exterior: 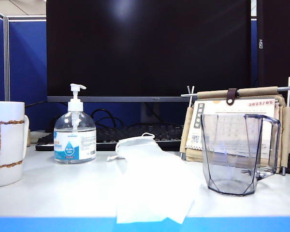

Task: Swap the positions of the transparent plastic cup and the white ceramic cup.

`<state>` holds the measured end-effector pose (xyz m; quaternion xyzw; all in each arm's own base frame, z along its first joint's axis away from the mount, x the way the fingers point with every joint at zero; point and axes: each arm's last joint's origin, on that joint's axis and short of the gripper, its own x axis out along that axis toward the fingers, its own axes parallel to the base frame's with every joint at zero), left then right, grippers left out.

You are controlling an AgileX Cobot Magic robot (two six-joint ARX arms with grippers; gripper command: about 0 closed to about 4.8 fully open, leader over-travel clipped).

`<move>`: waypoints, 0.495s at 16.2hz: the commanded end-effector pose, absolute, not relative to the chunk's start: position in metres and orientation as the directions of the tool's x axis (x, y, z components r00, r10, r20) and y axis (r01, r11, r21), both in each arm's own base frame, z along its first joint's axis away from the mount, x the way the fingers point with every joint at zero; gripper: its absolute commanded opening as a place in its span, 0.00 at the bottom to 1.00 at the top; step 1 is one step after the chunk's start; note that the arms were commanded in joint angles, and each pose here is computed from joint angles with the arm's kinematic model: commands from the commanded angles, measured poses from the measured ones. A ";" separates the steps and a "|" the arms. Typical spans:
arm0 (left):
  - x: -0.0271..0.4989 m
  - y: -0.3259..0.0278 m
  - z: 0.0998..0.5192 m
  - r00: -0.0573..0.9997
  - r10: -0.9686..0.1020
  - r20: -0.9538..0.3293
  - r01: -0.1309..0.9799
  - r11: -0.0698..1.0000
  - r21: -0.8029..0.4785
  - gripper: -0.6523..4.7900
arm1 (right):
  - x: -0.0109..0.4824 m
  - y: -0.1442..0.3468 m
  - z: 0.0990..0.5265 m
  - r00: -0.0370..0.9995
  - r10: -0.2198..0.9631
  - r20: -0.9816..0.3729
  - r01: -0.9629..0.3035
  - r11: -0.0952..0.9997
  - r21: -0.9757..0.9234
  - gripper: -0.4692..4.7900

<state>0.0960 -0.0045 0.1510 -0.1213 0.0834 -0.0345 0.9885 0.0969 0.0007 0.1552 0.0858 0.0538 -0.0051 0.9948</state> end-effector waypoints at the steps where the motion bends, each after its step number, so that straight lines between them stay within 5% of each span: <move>1: 0.095 -0.005 0.153 0.983 -0.096 -0.160 0.047 0.957 -0.286 0.23 | 0.097 0.004 0.166 0.994 0.111 -0.003 -0.108 0.970 0.217 0.11; 5: 0.090 -0.005 0.180 0.991 -0.104 -0.081 0.074 0.948 -0.311 0.27 | 0.096 0.006 0.178 0.979 0.172 0.105 -0.190 0.960 0.204 0.17; 8: 0.078 -0.005 0.215 0.992 -0.120 -0.026 0.105 0.940 -0.326 0.41 | 0.090 0.009 0.198 0.942 0.289 0.171 -0.326 0.909 0.259 0.59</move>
